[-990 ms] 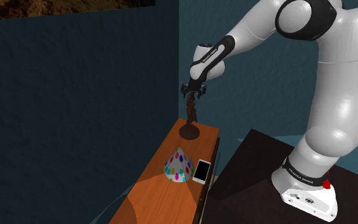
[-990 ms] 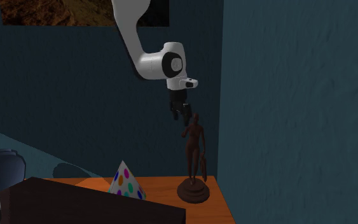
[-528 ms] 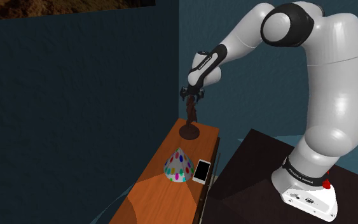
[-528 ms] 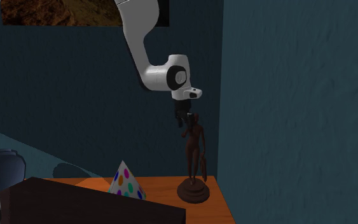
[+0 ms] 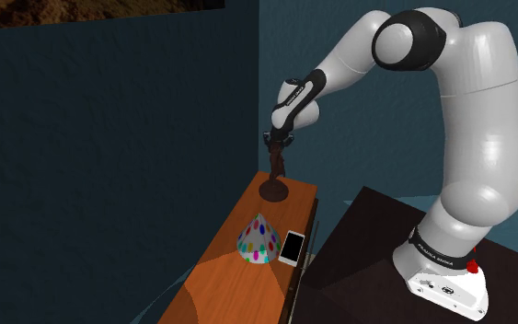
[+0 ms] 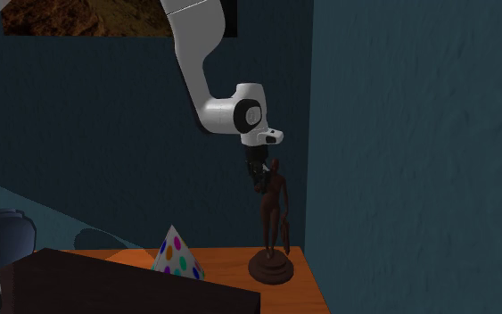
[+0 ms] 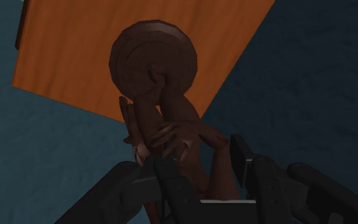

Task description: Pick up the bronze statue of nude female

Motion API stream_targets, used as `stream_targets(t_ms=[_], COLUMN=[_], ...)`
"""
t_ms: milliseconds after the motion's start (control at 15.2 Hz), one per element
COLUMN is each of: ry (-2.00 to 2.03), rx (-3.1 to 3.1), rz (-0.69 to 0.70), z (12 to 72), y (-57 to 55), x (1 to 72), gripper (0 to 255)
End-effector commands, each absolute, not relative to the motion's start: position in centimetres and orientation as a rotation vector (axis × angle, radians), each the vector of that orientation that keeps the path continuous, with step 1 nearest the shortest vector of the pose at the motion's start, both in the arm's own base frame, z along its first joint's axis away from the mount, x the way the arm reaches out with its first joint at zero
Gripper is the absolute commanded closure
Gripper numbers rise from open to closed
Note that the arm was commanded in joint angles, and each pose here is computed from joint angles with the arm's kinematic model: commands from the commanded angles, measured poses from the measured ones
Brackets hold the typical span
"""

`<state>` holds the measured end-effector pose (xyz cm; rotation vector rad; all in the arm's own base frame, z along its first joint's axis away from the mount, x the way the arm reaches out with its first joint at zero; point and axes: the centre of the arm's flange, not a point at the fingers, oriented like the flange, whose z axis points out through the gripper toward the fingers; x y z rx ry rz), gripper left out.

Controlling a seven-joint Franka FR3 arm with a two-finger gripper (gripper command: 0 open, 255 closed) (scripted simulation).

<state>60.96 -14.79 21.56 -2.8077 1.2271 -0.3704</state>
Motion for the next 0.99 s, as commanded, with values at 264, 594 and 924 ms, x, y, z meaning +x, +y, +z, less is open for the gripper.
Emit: stream_targets(t_ms=[264, 594, 924], ry=[1.229, 1.229, 1.229], rx=[-2.808, -2.808, -2.808], rz=[-0.369, -0.369, -0.369], z=[21.5, 23.6, 26.2], y=[-14.9, -14.9, -14.9], x=[60.9, 60.9, 60.9], gripper=[255, 255, 255])
